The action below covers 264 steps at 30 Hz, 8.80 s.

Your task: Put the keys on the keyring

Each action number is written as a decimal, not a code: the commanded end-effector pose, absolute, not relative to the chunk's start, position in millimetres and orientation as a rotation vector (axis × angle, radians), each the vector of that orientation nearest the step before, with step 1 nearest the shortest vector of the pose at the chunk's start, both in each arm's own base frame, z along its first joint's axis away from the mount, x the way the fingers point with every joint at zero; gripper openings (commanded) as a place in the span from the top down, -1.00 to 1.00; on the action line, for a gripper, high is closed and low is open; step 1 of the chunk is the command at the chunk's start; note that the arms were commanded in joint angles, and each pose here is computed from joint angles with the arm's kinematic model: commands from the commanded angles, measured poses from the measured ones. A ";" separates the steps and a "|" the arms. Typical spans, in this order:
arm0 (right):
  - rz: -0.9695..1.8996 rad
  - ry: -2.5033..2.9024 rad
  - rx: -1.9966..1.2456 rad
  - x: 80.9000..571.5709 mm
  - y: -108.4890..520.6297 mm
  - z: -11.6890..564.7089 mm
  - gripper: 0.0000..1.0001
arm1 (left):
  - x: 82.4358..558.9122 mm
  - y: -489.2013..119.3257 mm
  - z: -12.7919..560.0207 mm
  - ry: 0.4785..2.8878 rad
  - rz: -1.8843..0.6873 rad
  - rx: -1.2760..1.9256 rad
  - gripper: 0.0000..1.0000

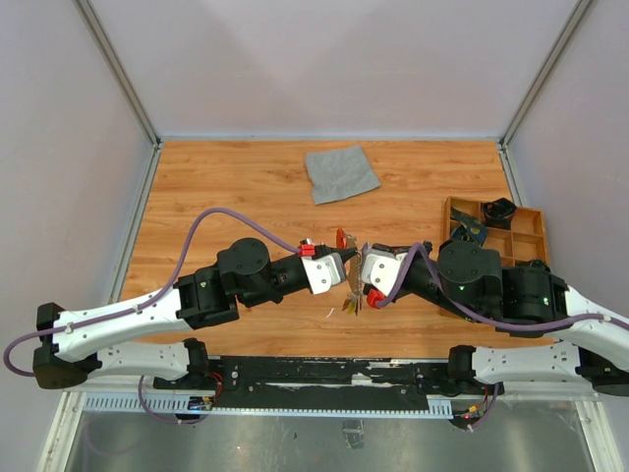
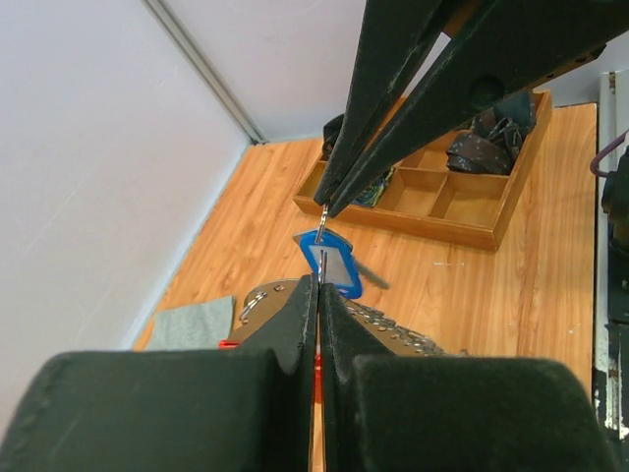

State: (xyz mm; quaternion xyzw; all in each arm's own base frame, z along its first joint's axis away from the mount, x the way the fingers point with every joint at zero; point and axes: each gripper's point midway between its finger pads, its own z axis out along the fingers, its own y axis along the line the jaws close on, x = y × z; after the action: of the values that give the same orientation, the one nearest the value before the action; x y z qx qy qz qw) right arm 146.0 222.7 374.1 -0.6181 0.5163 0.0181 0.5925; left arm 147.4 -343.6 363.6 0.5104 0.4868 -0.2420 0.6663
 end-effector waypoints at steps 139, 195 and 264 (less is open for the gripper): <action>0.068 1.146 -1.481 136.9 235.5 358.4 0.99 | 136.1 -343.4 402.5 1.071 -0.679 1.036 0.99; 0.209 1.120 -1.471 120.6 238.9 363.7 0.52 | 136.6 -340.4 404.3 1.087 -0.708 0.986 0.99; 0.827 1.109 -1.301 54.4 257.4 404.0 0.68 | 56.6 -329.1 430.1 0.862 -1.211 0.977 0.99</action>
State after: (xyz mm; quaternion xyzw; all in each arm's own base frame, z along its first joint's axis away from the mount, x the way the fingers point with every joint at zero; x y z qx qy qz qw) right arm 58.6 254.8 400.9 -0.5618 0.4774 0.3417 0.5828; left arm 64.2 -336.1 399.2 0.4418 0.4159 -0.5113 0.6087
